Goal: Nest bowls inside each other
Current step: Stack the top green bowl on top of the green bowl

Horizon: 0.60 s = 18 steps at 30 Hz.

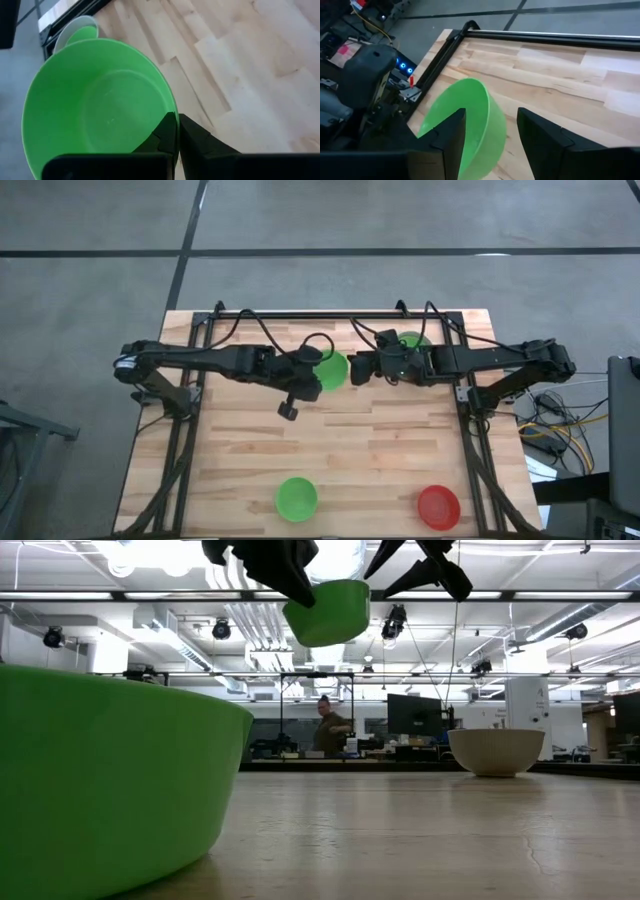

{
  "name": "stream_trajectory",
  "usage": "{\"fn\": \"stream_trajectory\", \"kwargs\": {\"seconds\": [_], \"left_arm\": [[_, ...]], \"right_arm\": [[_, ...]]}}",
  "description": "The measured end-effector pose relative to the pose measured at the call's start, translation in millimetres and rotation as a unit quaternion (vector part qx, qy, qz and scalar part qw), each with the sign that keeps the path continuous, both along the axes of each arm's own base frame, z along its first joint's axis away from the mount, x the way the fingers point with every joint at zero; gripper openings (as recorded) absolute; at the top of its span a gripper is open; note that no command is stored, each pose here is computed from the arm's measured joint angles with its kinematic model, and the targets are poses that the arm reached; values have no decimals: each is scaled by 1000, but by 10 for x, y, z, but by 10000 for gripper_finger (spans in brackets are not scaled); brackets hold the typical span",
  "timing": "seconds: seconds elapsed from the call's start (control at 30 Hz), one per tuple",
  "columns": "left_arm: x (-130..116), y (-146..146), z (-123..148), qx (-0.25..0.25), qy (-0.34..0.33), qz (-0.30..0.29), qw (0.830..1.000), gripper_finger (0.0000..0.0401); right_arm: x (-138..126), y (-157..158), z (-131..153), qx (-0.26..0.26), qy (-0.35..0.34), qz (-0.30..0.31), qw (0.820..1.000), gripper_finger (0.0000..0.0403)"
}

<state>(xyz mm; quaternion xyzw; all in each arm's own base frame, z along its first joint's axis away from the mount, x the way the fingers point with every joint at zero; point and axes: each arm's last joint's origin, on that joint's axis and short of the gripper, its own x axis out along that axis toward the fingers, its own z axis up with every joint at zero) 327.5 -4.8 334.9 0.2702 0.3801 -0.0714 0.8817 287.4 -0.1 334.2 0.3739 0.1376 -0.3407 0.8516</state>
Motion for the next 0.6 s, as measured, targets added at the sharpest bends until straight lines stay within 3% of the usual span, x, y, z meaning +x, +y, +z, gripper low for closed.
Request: {"fn": "stream_trajectory", "kwargs": {"seconds": [0.2,0.47,0.6], "left_arm": [[1,-2,-3,-5,1,-3,1000,12],[-1,2,-4,-6,2,-1,1000,12],[-6,2,-9,-9,5,4,1000,12]], "right_arm": [[5,6,-6,7,1,9,1000,152],[13,11,49,-25,10,33,999,128],[7,35,66,-16,11,74,997,123]]}}
